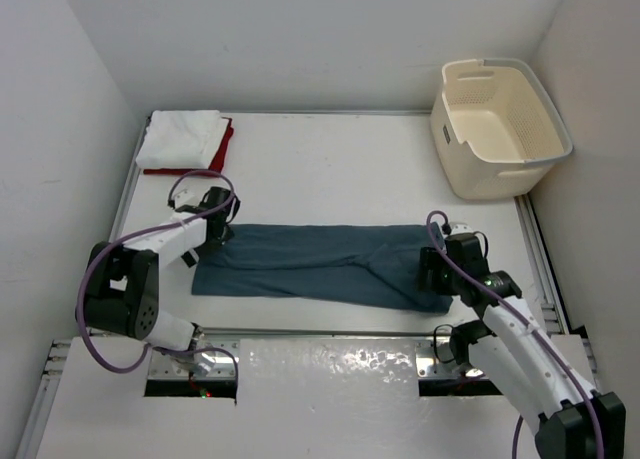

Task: Fold and stack the t-shirts
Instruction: Fold the other side of the tshirt into a rectangle, then rotate the tshirt 90 degrees

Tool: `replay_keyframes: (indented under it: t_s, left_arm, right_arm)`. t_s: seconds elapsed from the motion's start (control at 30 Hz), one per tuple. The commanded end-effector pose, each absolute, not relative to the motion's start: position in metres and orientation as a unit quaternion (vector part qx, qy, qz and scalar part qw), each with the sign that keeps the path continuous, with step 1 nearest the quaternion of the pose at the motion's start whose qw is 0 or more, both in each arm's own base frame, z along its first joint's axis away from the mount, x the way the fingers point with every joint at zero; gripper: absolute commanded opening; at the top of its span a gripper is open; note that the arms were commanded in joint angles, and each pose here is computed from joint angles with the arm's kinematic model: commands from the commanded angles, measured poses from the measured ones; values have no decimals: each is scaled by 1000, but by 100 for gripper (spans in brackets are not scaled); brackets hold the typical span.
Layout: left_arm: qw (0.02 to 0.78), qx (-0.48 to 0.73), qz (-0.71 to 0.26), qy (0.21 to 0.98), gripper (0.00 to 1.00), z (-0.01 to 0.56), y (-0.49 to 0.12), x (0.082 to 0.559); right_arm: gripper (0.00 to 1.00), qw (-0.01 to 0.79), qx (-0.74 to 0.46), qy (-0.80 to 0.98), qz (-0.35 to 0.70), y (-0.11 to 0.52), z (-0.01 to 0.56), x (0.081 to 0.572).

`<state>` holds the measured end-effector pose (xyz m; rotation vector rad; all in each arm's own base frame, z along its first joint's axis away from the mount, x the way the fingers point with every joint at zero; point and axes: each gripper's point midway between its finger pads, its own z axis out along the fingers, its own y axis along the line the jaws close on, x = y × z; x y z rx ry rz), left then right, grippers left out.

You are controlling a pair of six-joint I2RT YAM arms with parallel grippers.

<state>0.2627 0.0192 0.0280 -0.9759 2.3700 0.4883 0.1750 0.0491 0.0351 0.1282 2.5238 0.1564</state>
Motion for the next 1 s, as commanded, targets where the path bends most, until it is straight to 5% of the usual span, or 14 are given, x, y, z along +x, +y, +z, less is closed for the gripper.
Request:
replay_keyframes:
  t_s: [0.0, 0.03, 0.13, 0.37, 0.47, 0.83, 0.97]
  left_arm:
    - [273, -377, 199, 862, 90, 54, 27, 254]
    - [272, -378, 205, 861, 97, 60, 29, 253]
    - [290, -380, 180, 860, 100, 88, 22, 269]
    - [353, -316, 50, 879, 100, 113, -39, 331]
    - [322, -283, 3, 903, 100, 89, -67, 336]
    - [162, -258, 33, 952, 100, -15, -71, 249]
    - [129, -268, 40, 954, 100, -23, -80, 223]
  right_arm:
    - [92, 270, 55, 956, 100, 63, 36, 160]
    - [99, 276, 49, 955, 94, 61, 39, 162]
    - [99, 307, 47, 947, 85, 58, 58, 176]
    - [99, 336, 52, 932, 126, 80, 73, 216]
    - [99, 335, 57, 928, 156, 94, 67, 230]
    - [99, 223, 109, 966, 70, 86, -6, 259]
    - [99, 226, 97, 968, 46, 89, -14, 306]
